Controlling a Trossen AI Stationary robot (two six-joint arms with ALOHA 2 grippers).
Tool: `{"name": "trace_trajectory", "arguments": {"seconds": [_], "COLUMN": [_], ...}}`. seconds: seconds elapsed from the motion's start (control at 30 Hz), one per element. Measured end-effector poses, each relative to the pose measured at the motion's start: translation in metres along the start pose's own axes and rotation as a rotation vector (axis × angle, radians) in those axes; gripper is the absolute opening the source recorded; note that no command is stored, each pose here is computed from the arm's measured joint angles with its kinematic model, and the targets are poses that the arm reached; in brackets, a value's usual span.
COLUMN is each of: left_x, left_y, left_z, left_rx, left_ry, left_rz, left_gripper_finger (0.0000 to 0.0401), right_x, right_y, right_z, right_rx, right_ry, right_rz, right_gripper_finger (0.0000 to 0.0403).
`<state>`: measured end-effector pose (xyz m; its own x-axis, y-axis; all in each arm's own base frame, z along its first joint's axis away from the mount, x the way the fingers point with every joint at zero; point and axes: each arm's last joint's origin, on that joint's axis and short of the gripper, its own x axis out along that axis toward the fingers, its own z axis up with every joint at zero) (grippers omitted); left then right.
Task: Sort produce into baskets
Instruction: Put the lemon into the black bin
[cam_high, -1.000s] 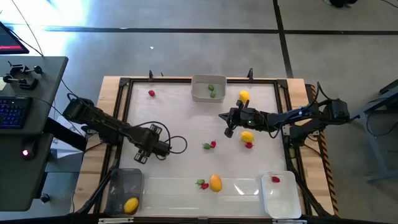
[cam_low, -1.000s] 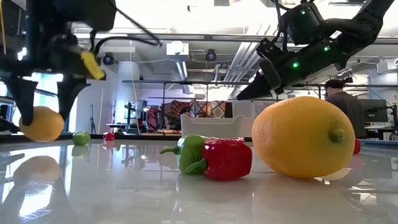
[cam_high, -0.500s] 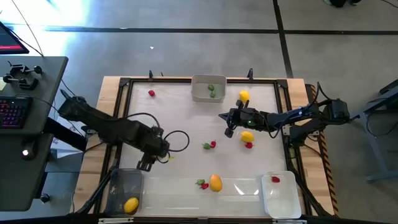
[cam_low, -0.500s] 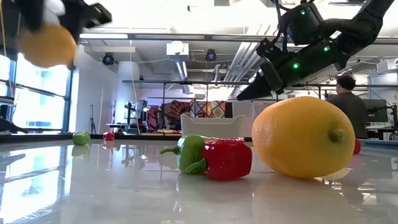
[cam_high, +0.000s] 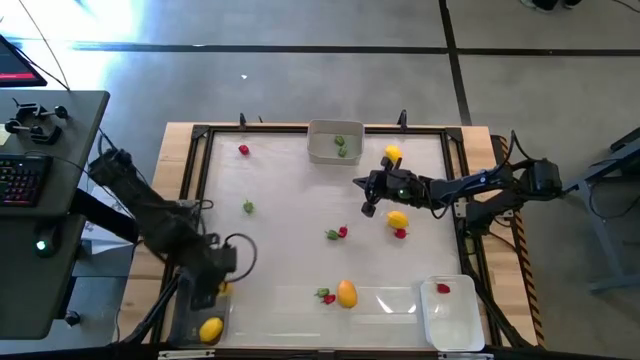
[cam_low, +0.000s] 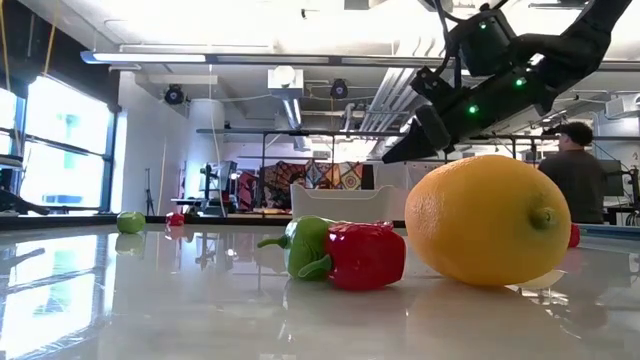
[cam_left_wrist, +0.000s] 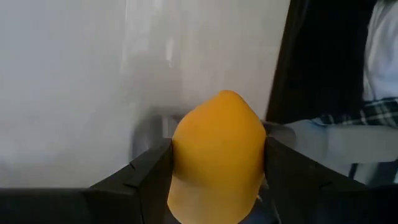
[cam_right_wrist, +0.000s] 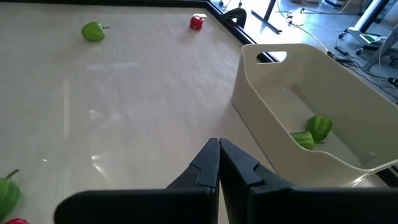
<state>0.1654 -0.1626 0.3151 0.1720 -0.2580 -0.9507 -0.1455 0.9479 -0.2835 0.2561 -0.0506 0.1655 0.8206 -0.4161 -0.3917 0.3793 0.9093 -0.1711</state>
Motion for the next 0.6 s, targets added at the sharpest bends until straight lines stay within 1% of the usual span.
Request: {"name": "trace_trajectory", "arguments": {"seconds": [0.13,0.27,0.33,0.47,0.53,0.6], "left_x": [0.001,0.006,0.016,0.046,0.06,0.072], "left_y": [-0.011,-0.014,-0.009,0.004,0.009,0.013], "left_z": [-0.017,-0.029,-0.036,-0.053,-0.06,-0.065], "left_rx": [-0.074,-0.101,-0.106,-0.055,-0.037,-0.032], "left_ry": [-0.04,-0.093,-0.063,-0.004,0.021,0.053], "left_rz": [0.027,0.074,0.128,0.224,0.243,0.231], "left_gripper_finger": [0.0208,0.0208,0.0208,0.0207,0.0207,0.0207], "right_x": [0.001,0.002,0.002,0.003,0.004,0.004], "right_y": [-0.004,-0.008,-0.009,-0.013,-0.015,-0.016], "right_z": [0.0,0.002,0.002,0.002,0.002,0.002], "right_rx": [-0.008,-0.015,-0.025,-0.02,-0.017,-0.014], "right_ry": [0.0,-0.017,-0.023,-0.031,-0.029,-0.028], "right_rz": [-0.013,-0.026,-0.023,-0.001,-0.007,-0.013], "right_gripper_finger": [0.0,0.0,0.0,0.0,0.0,0.0]}}
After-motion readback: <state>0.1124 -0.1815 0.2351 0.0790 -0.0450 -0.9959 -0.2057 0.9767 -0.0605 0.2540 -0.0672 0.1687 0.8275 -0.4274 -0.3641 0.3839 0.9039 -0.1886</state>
